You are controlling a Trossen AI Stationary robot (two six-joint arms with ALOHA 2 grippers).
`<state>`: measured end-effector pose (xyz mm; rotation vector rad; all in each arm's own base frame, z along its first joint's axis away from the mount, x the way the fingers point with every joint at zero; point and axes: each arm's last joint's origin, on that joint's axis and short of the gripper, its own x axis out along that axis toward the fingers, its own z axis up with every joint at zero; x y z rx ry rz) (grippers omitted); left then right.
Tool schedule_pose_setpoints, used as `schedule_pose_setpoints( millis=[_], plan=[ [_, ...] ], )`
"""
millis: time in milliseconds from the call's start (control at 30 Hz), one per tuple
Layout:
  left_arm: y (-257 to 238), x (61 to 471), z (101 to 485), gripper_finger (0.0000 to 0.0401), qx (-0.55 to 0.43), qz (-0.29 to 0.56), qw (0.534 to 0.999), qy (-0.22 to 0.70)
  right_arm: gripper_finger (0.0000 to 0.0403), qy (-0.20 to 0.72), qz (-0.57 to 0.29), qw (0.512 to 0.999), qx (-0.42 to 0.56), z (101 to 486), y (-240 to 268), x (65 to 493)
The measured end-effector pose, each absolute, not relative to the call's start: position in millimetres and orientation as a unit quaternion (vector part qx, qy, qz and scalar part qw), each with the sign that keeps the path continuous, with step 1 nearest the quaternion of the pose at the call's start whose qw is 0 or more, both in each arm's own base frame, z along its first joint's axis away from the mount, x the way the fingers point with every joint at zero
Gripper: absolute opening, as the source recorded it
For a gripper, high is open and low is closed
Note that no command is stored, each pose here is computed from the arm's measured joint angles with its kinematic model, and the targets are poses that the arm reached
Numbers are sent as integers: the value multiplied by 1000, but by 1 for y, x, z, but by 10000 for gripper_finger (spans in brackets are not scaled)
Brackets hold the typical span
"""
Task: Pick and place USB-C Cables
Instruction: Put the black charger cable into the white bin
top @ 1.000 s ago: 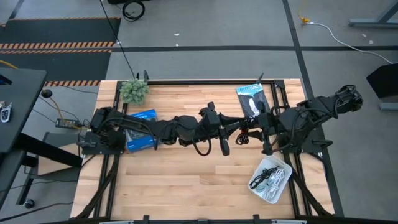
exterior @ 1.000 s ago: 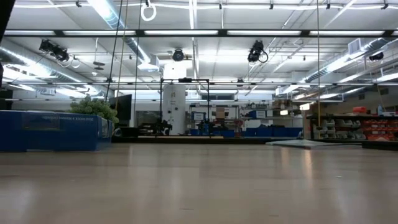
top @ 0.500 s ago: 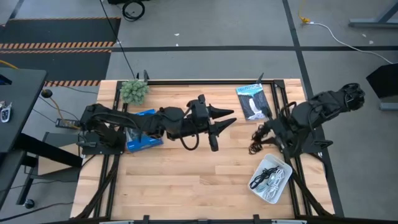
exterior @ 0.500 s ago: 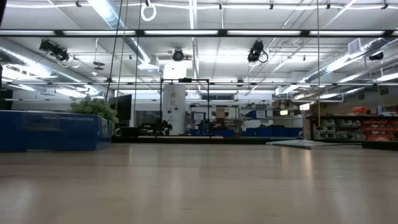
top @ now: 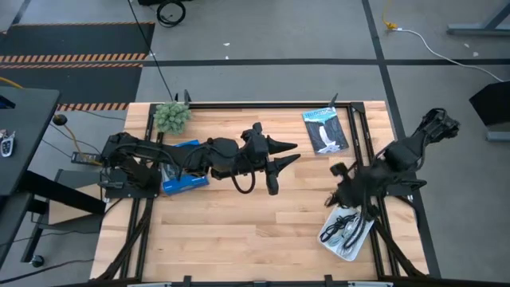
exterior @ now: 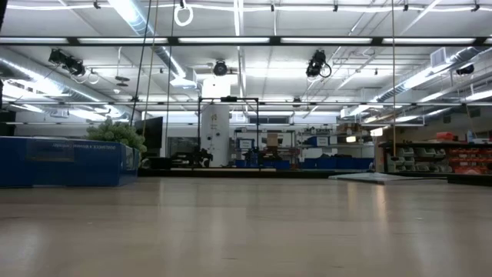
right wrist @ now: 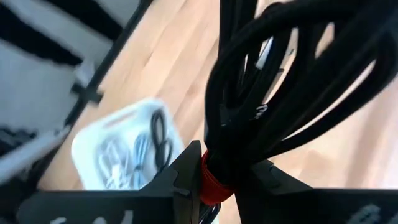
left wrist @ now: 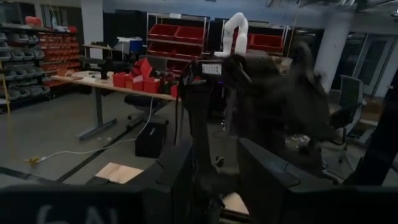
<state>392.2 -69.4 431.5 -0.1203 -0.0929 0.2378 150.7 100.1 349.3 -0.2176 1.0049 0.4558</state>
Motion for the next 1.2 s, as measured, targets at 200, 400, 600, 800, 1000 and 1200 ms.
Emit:
schedule_pose_setpoints(
  millis=[200, 400, 600, 800, 1000, 1200],
  plan=[
    [-69, 392, 431, 135, -62, 118, 990, -46, 73, 521, 241, 806, -144, 310, 117, 146],
    [-69, 392, 429, 135, -70, 119, 990, -38, 73, 564, 264, 753, -212, 261, 134, 133],
    [-70, 392, 428, 135, -77, 119, 989, -31, 73, 588, 289, 700, -285, 232, 152, 123],
    [-70, 392, 427, 135, -79, 119, 989, -28, 73, 595, 315, 661, -331, 216, 169, 123],
    [-69, 392, 427, 135, -79, 119, 989, -28, 75, 625, 338, 625, -324, 196, 184, 125],
    [-70, 392, 427, 135, -87, 118, 989, -29, 83, 636, 349, 607, -325, 175, 197, 133]
  ],
)
